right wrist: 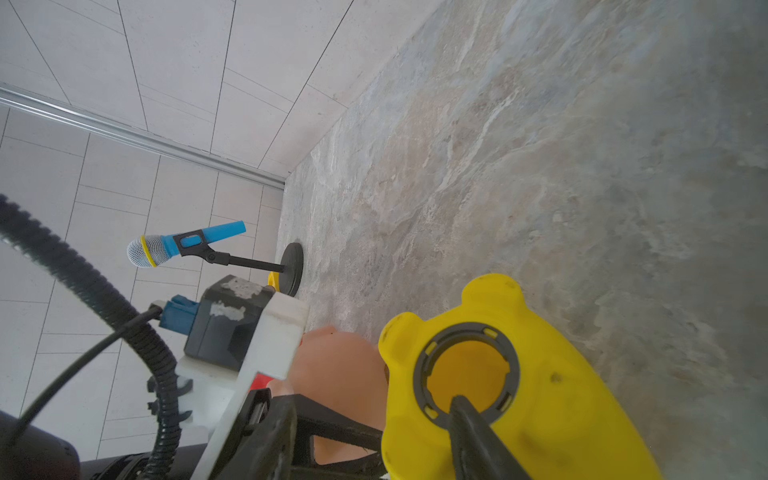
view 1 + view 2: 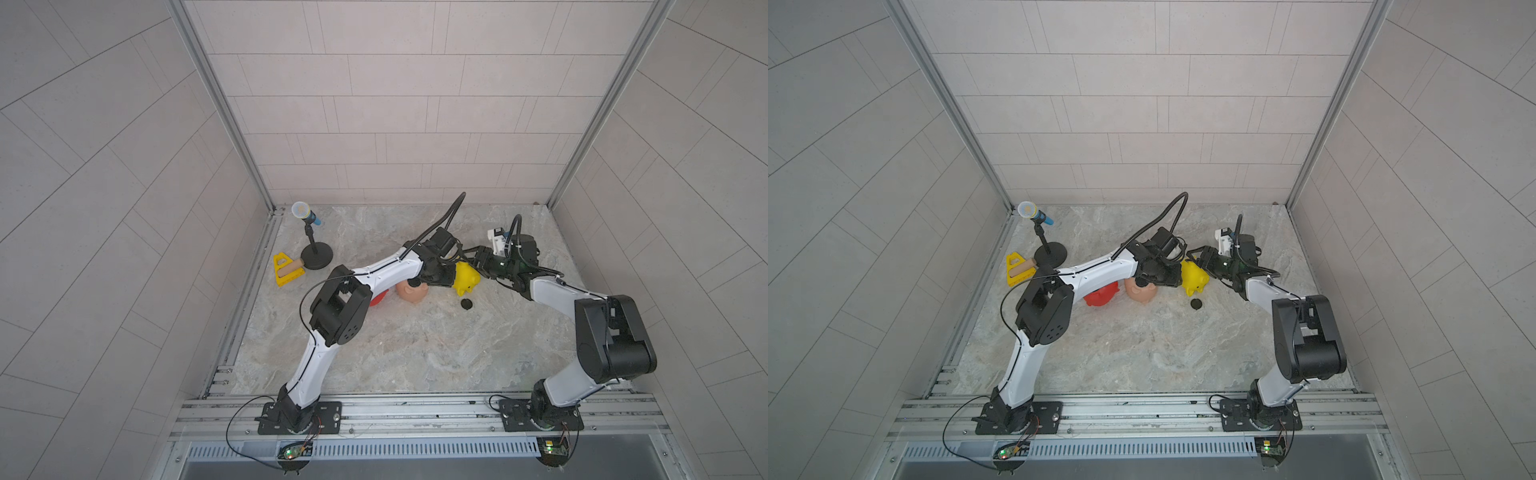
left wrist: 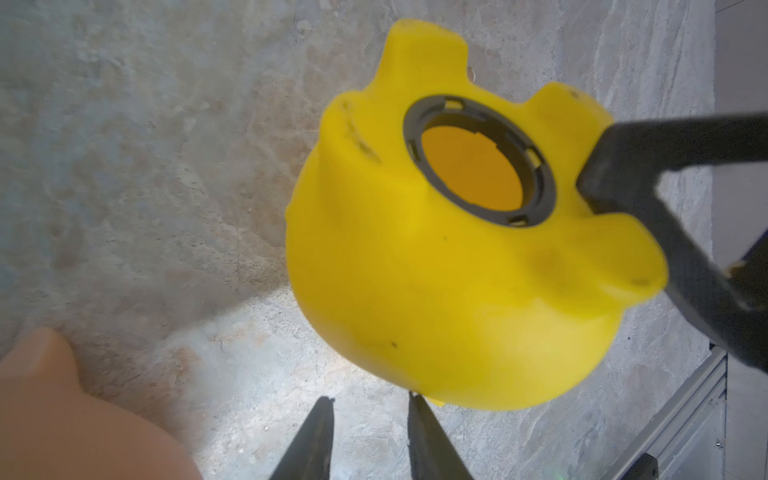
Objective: Close piggy banks
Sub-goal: Turn over the piggy bank at the center of the board.
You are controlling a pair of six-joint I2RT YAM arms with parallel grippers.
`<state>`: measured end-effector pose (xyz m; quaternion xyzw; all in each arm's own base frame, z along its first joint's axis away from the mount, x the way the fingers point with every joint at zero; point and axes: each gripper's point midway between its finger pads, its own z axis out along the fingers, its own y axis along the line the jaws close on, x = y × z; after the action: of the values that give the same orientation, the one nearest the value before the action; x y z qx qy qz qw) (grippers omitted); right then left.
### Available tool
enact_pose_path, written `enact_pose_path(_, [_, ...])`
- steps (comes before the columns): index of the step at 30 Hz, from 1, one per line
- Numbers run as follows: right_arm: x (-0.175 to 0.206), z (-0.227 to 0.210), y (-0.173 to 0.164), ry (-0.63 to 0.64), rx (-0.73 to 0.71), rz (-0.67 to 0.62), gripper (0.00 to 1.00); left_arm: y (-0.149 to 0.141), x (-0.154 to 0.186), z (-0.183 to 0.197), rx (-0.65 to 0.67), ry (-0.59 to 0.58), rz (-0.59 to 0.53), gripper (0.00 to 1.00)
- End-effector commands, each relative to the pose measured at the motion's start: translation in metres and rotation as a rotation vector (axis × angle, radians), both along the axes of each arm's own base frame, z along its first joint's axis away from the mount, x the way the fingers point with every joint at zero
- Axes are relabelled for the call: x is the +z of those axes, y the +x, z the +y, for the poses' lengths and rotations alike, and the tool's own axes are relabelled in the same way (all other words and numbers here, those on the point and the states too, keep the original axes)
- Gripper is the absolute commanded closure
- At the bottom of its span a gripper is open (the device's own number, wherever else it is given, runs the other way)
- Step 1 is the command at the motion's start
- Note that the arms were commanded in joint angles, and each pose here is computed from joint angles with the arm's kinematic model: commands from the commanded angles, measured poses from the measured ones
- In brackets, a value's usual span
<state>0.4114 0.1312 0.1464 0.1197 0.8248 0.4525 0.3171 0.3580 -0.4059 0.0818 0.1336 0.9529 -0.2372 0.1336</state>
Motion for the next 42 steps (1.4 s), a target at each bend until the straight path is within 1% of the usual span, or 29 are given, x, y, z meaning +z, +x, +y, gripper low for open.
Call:
enact_pose_path(1, [-0.001,0.008,-0.012,-0.009,0.038,0.022,0.40,0.011,0.001,0.002,0.006,0.011,-0.029,0.65])
enact_pose_path(26, [0.004,0.011,-0.031,-0.049,0.060,0.025,0.40,0.015,0.000,0.005,0.021,0.011,-0.031,0.65])
enact_pose_path(42, [0.006,0.012,-0.038,-0.071,0.068,0.030,0.40,0.021,0.004,0.008,0.035,0.006,-0.036,0.62])
